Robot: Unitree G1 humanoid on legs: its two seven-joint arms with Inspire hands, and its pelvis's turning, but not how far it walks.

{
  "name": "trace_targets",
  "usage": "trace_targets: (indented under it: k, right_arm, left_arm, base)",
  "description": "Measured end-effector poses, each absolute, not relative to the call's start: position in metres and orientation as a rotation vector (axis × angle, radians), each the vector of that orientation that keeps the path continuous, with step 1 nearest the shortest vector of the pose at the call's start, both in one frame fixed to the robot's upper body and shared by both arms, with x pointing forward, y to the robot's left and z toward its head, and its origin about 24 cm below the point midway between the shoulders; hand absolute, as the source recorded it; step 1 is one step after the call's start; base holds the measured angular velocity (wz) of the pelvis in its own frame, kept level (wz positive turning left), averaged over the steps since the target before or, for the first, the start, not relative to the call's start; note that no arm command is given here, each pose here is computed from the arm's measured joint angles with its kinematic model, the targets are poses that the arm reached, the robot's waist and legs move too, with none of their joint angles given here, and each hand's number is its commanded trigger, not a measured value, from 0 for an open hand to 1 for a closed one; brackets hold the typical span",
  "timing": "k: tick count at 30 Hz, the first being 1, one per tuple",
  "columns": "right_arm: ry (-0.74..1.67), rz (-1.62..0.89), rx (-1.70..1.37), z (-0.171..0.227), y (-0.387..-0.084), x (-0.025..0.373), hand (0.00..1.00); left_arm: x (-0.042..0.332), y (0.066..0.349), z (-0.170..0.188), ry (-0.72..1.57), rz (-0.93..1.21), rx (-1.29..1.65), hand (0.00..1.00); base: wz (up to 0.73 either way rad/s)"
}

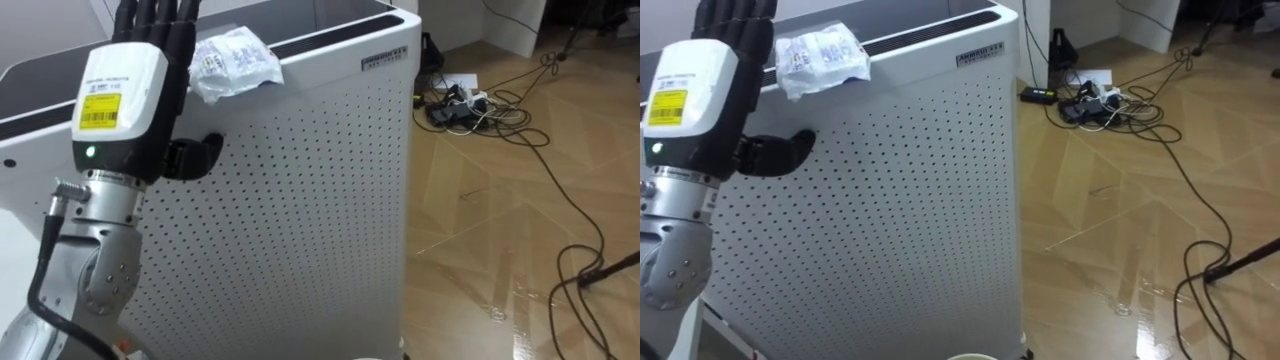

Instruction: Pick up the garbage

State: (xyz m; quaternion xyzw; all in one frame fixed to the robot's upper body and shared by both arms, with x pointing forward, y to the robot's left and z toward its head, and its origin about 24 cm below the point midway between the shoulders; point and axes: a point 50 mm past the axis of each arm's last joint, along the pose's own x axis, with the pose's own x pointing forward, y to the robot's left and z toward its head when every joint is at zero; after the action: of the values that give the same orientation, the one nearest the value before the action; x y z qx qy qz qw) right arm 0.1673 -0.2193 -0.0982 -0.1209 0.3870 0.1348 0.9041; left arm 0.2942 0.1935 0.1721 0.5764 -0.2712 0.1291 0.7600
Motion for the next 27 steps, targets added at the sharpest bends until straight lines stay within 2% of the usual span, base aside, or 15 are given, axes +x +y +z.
trace_targets:
  k: [5, 23, 27]
  right_arm:
    - [0.799, 0.274, -0.258, -0.097, -0.222, 0.168, 1.0]
    - [0.836, 0.266, -0.253, -0.099, -0.224, 0.166, 1.0]
    - [0.831, 0.266, -0.255, -0.098, -0.225, 0.166, 1.0]
  left_arm:
    - [0.296, 0.19, 0.166, -0.539, 0.208, 1.299, 1.0]
    - [0.307, 0.193, 0.184, -0.5, 0.266, 1.297, 1.0]
    - [0.305, 0.194, 0.187, -0.503, 0.254, 1.198, 1.0]
  base:
    - [0.0]
    - [-0.01]
    - [-0.01]
